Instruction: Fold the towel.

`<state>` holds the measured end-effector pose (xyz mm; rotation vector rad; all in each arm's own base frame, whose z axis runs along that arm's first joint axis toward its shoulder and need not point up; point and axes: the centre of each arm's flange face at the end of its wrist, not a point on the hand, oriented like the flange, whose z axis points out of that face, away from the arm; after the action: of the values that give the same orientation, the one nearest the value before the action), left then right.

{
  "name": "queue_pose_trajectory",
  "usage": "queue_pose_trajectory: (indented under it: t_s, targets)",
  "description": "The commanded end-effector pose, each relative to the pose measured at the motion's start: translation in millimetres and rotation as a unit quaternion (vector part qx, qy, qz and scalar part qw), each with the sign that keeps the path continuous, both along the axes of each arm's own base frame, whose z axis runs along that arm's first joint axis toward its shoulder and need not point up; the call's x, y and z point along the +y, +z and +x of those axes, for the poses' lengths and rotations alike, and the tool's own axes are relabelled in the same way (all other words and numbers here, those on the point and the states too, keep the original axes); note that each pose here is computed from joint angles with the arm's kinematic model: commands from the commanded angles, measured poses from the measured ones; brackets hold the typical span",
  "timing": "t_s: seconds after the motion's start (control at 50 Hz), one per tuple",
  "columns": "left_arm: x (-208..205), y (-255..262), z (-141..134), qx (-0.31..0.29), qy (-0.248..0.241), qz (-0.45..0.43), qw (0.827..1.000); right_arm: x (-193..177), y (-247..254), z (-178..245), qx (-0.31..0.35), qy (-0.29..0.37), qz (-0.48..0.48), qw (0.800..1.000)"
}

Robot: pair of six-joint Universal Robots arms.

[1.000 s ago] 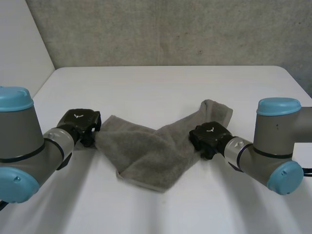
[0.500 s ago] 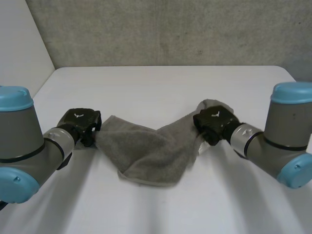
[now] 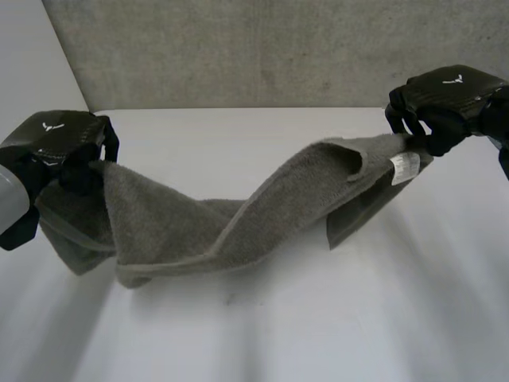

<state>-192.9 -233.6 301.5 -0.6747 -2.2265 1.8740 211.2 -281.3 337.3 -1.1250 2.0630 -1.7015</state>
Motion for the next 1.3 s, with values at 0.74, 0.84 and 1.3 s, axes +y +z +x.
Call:
queue_pose_trajectory:
  t_s: [0.74, 0.84, 1.3]
  targets:
    - [-142, -141, -45, -0.026, -0.005, 0.133, 0.991, -111, -145, 41, 0.05, -0.071, 0.035, 0.996]
    - [-152, -117, -48, -0.016, -0.006, 0.087, 0.996, -122, -128, 43, 0.039, -0.076, -0.007, 0.996]
    - [-164, 5, -64, 0.148, 0.011, -0.045, 0.988, -109, -1, 83, -0.096, -0.058, -0.174, 0.978]
